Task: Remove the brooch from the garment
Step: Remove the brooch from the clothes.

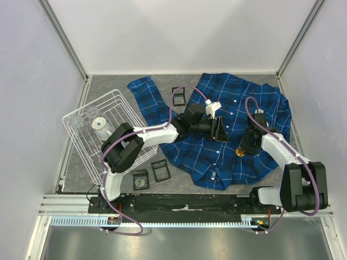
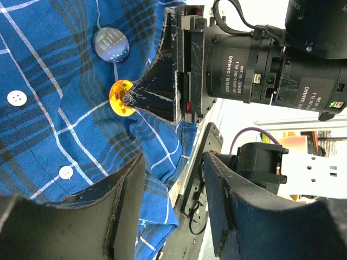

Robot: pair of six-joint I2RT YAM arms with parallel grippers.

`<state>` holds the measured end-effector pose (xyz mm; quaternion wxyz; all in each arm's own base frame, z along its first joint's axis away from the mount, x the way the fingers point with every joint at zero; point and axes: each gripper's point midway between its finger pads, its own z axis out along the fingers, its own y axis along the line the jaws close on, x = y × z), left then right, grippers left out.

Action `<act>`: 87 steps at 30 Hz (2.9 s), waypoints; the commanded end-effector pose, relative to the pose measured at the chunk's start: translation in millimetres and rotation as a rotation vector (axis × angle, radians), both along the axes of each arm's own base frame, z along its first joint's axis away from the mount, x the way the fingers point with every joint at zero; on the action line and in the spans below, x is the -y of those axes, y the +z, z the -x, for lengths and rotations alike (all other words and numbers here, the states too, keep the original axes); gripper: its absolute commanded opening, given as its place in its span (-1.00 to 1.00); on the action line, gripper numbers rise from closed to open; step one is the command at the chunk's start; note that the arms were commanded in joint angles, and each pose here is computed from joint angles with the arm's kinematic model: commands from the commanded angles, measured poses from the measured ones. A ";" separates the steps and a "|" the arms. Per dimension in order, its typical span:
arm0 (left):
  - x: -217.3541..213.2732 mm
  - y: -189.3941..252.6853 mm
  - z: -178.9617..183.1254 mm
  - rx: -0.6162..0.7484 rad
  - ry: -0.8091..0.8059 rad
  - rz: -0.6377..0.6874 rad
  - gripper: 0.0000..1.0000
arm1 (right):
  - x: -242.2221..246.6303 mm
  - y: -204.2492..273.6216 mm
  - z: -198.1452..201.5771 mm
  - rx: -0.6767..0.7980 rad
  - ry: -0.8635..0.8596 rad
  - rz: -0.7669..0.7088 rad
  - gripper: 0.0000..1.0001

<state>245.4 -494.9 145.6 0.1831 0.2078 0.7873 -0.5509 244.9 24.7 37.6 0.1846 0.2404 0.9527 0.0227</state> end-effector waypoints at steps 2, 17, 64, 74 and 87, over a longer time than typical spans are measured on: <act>4.1 11.4 -4.1 0.002 -0.013 0.043 0.08 | -10.0 -5.1 -10.5 0.022 0.072 -0.001 -0.19; 2.3 2.0 -8.1 -0.027 -0.019 0.034 0.08 | -10.7 -21.6 -11.3 -0.023 0.088 0.088 0.26; 76.1 -63.6 16.8 -0.152 -0.216 -0.059 -0.34 | 26.5 2.1 26.7 0.019 -0.312 -0.163 -1.00; 73.2 -17.7 13.8 -0.110 -0.225 -0.009 -0.26 | -10.0 35.9 -4.5 0.186 -0.174 -0.415 -1.00; 79.1 -48.2 6.6 -0.154 -0.223 -0.043 -0.27 | 21.1 -1.4 20.8 0.046 -0.275 -0.256 -0.75</act>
